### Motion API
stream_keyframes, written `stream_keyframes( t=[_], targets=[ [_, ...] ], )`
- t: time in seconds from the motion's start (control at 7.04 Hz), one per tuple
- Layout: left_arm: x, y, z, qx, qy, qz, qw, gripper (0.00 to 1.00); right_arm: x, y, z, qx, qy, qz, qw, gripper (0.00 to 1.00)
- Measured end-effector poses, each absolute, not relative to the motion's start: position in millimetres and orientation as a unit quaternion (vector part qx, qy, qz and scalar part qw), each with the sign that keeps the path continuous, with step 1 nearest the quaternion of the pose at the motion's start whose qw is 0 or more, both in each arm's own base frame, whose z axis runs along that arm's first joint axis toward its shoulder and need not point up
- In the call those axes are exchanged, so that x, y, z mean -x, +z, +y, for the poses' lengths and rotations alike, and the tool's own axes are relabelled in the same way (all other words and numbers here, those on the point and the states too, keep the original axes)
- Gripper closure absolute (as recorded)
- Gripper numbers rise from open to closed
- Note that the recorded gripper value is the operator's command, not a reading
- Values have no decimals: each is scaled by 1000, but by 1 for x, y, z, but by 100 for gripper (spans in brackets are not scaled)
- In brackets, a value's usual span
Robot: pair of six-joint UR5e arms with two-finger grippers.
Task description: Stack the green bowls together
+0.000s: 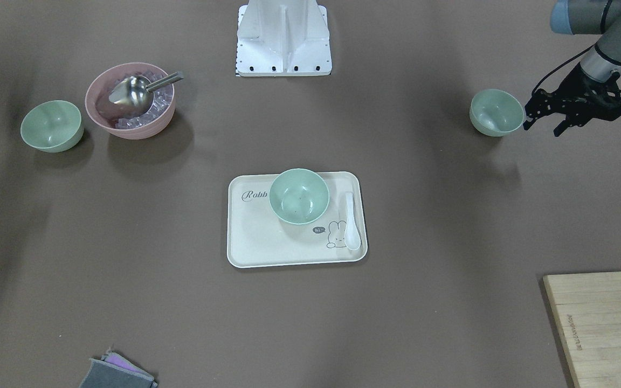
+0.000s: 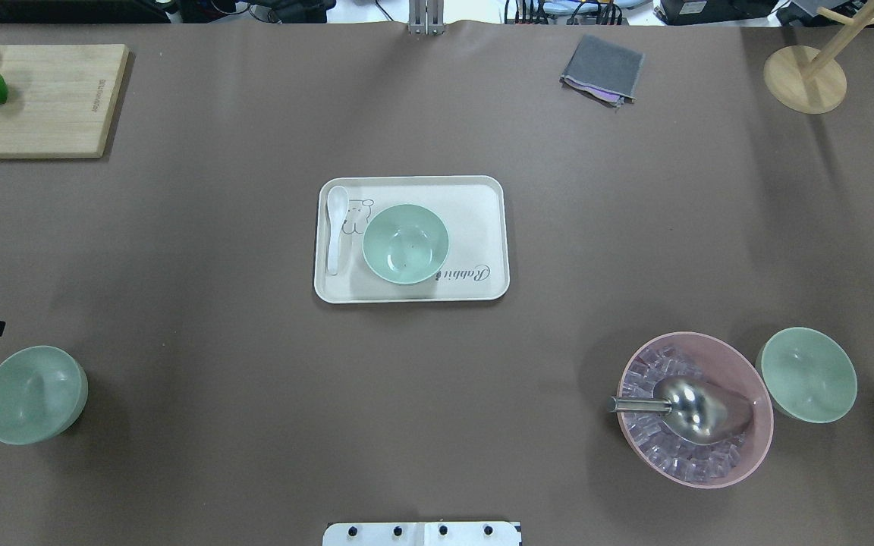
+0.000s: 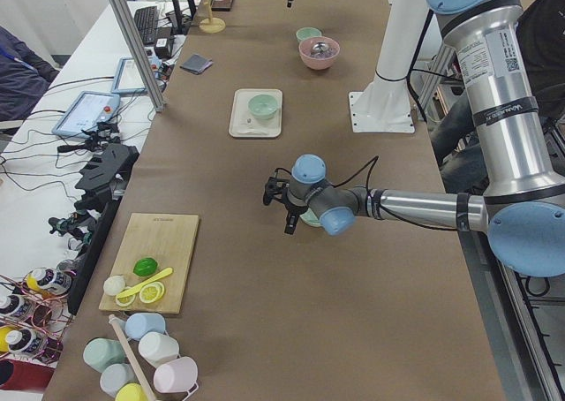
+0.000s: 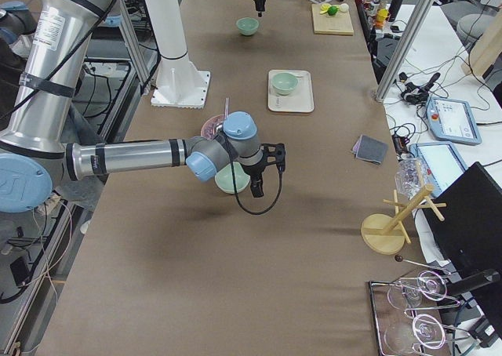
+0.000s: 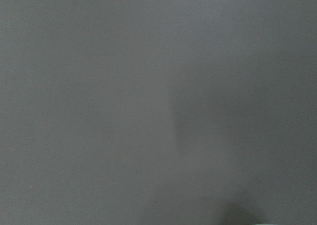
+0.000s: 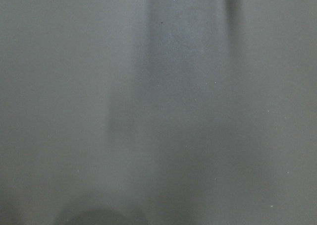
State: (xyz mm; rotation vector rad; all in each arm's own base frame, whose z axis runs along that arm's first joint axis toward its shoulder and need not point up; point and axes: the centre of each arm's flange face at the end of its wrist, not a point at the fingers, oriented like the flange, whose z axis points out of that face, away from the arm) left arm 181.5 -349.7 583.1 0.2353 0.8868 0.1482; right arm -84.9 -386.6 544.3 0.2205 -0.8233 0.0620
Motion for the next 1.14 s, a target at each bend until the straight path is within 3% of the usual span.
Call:
stream_keyframes(
  t=[0.85,0.99,1.14],
  targets=[
    [-198,597,-310,-103,123,437,885,54,84,545,-387,-109,31,-396,911,0],
    [-200,598,-309,-102,126,437,885,67,84,546,-387,-109,31,-396,911,0],
    [-201,598,-308,-101,129,437,884,92,84,546,-387,-109,31,-395,911,0]
  ],
)
